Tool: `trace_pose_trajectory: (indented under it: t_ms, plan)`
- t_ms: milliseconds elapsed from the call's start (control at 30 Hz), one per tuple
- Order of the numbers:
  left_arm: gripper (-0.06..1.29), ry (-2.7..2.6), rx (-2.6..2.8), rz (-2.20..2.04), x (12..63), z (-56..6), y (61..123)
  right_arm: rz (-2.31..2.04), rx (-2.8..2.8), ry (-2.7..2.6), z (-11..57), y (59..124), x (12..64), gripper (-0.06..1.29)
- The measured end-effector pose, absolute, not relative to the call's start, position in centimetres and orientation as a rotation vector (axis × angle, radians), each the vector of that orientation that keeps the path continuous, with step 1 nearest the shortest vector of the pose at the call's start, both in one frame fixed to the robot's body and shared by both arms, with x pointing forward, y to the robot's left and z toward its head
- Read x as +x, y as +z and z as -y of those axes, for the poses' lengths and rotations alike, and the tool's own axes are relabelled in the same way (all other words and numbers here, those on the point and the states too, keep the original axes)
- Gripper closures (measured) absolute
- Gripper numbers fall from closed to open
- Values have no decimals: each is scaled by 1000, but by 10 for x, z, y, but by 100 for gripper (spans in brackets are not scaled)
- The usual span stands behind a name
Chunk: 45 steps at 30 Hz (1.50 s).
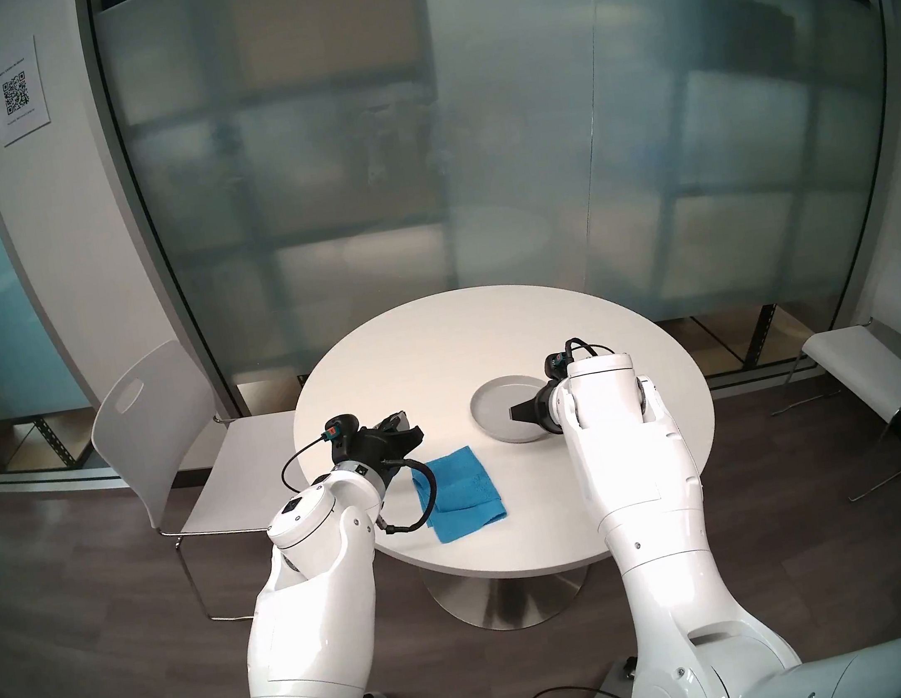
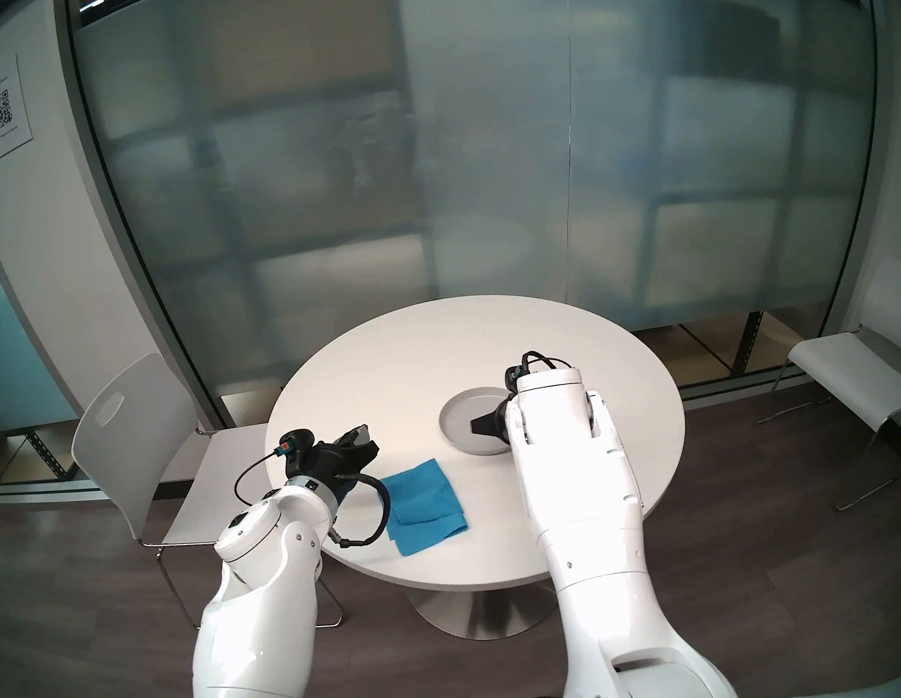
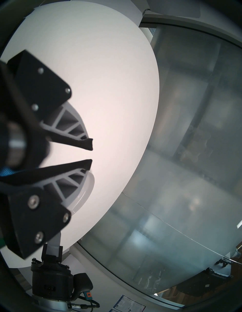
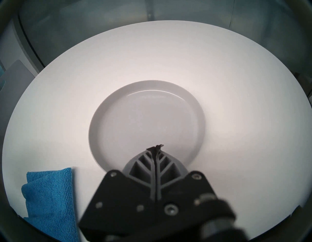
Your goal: Fold the napkin in half twice and place it beside the plate
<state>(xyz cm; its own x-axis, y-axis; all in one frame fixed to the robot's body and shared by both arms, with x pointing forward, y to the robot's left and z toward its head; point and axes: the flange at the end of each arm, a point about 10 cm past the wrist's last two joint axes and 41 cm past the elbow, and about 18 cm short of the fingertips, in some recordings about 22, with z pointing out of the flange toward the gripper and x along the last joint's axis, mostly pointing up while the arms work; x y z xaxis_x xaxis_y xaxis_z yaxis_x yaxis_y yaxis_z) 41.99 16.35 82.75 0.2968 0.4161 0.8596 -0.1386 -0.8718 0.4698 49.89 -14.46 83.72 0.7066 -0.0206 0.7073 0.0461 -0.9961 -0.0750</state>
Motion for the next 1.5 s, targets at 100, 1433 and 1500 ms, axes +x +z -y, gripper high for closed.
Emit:
trace_pose_trajectory:
  t_ms: [100, 1433, 1500]
  plan:
    - [86, 1610, 2110, -246, 420, -164, 828, -9, -2829, -1165, 144, 835, 499, 125]
    - [86, 1619, 2112, -267, 416, -167, 828, -19, -2907, -1110, 139, 821, 506, 125]
    - [86, 1619, 2112, -266, 416, -167, 828, 0, -2909, -1114, 138, 820, 504, 125]
